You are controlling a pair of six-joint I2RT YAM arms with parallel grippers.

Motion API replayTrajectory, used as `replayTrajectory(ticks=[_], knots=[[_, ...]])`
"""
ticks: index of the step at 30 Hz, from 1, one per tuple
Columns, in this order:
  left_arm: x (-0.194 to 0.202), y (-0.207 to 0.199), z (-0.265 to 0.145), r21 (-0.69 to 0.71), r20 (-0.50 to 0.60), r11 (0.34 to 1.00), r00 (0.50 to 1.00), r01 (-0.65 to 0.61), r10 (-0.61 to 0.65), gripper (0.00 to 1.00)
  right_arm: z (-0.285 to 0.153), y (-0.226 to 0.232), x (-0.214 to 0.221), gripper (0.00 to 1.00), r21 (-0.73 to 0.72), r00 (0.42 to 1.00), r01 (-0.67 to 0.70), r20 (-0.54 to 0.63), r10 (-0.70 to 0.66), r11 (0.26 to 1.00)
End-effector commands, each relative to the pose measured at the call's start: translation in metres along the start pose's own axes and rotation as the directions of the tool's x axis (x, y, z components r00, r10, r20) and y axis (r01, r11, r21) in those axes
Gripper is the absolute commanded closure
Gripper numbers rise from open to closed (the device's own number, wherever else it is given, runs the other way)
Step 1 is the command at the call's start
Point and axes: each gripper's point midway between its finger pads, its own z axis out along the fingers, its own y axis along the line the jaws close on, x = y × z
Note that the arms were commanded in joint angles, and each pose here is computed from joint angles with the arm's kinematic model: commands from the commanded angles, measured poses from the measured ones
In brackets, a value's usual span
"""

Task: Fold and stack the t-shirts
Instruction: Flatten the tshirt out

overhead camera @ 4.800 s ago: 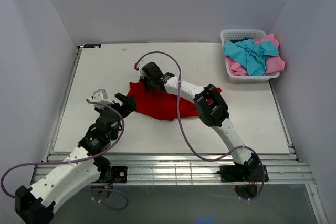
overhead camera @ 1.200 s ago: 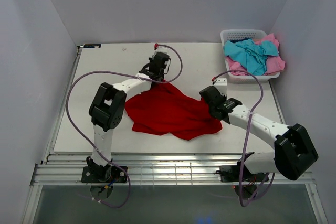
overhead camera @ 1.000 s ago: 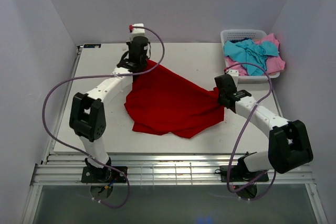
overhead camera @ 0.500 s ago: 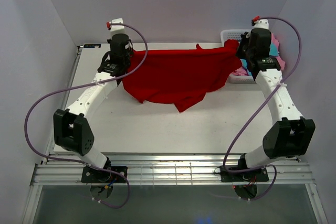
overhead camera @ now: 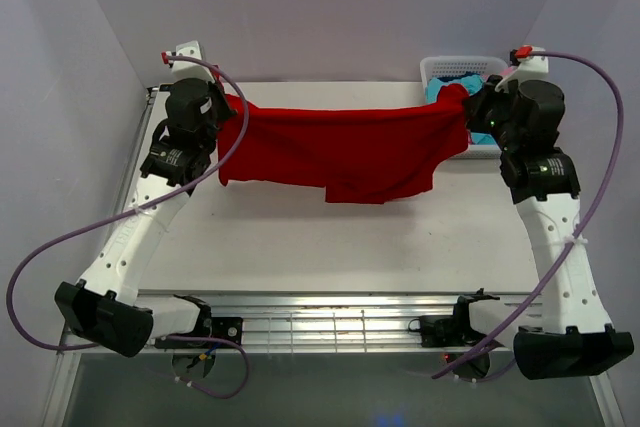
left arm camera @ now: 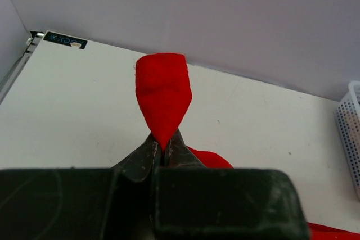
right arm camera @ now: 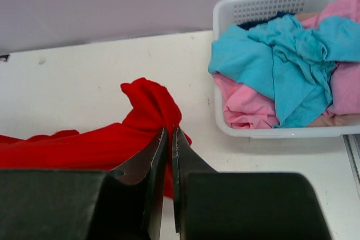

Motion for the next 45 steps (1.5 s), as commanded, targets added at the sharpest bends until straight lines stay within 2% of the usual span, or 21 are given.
replayTrajectory(ticks=[1,9,13,16,20,21,26,29,30,31,32,33,34,35,37,38,40,41,42,44,45], knots=[[-0.023,-0.004,-0.03,0.072,-0.003,0.996,0.999,0.045,-0.045,1.0,-0.051,0.017,-0.058,0.9,-0.064,0.989,0.004,0.148,0.006,0.998],[-0.036,-0.011,-0.07,0.166,-0.046,0.982,0.995,0.095,-0.089,1.0,-0.139,0.056,-0.119,0.92,-0.231,0.951,0.061,0.309,0.014,0.971],[-0.046,-0.013,-0.078,0.179,-0.042,0.978,0.994,0.106,-0.1,1.0,-0.14,0.061,-0.121,0.92,-0.253,0.956,0.053,0.293,0.024,0.966],[-0.022,-0.016,-0.057,0.154,-0.115,0.985,0.992,0.073,-0.055,1.0,-0.107,0.058,-0.1,0.92,-0.25,0.977,0.024,0.212,0.03,0.968],[0.043,-0.026,-0.006,0.124,-0.292,0.992,0.956,0.003,0.034,1.0,-0.031,0.046,-0.057,0.92,-0.212,0.998,-0.025,0.058,0.039,0.977],[0.077,-0.028,0.017,0.107,-0.37,0.994,0.927,-0.024,0.062,1.0,-0.015,0.045,-0.048,0.92,-0.211,0.999,-0.032,0.027,0.039,0.977],[0.114,-0.038,0.082,0.101,-0.45,0.995,0.891,-0.019,0.063,1.0,0.084,0.044,-0.021,0.92,-0.22,0.995,-0.061,-0.096,0.04,0.973],[0.077,-0.053,0.112,0.119,-0.368,0.993,0.928,-0.013,0.057,1.0,0.118,0.045,-0.034,0.92,-0.234,0.997,-0.059,-0.057,0.047,0.97],[0.06,-0.057,0.118,0.124,-0.331,0.992,0.942,-0.013,0.054,1.0,0.118,0.052,-0.065,0.92,-0.254,0.998,-0.052,0.008,0.056,0.966],[0.01,-0.064,0.12,0.142,-0.233,0.99,0.972,-0.004,0.037,1.0,0.12,0.054,-0.081,0.92,-0.265,0.997,-0.052,0.037,0.064,0.963],[0.004,-0.066,0.132,0.134,-0.217,0.991,0.975,-0.012,0.041,1.0,0.133,0.054,-0.086,0.92,-0.275,0.997,-0.061,0.036,0.074,0.959],[-0.015,-0.067,0.134,0.136,-0.177,0.991,0.984,-0.01,0.034,1.0,0.121,0.067,-0.126,0.92,-0.325,0.989,-0.053,0.115,0.095,0.944],[-0.034,-0.066,0.135,0.134,-0.139,0.991,0.99,-0.009,0.028,1.0,0.119,0.068,-0.141,0.92,-0.34,0.984,-0.052,0.143,0.106,0.939],[-0.072,-0.068,0.127,0.142,-0.051,0.99,0.999,0.0,0.007,1.0,0.123,0.069,-0.15,0.92,-0.351,0.98,-0.052,0.162,0.115,0.935],[-0.111,-0.067,0.117,0.155,0.062,0.988,0.998,0.015,-0.025,1.0,0.104,0.075,-0.187,0.92,-0.39,0.96,-0.036,0.243,0.141,0.92],[-0.101,-0.064,0.118,0.15,0.052,0.989,0.998,0.011,-0.019,1.0,0.096,0.076,-0.197,0.92,-0.403,0.952,-0.028,0.269,0.147,0.915],[-0.148,-0.061,0.084,0.179,0.195,0.984,0.979,0.025,-0.06,1.0,0.085,0.074,-0.209,0.92,-0.423,0.938,-0.005,0.312,0.151,0.906],[-0.127,-0.055,0.086,0.163,0.167,0.987,0.985,0.018,-0.045,1.0,0.067,0.077,-0.218,0.92,-0.431,0.928,0.016,0.343,0.148,0.902],[-0.146,-0.048,0.065,0.157,0.215,0.987,0.975,0.027,-0.061,1.0,0.061,0.079,-0.221,0.92,-0.439,0.921,0.035,0.362,0.142,0.898],[-0.141,-0.043,0.058,0.155,0.217,0.988,0.974,0.027,-0.061,1.0,0.054,0.062,-0.207,0.92,-0.41,0.93,0.028,0.346,0.127,0.912],[-0.111,-0.039,0.063,0.148,0.159,0.989,0.986,0.017,-0.041,1.0,0.052,0.063,-0.196,0.92,-0.422,0.938,0.031,0.326,0.12,0.906]])
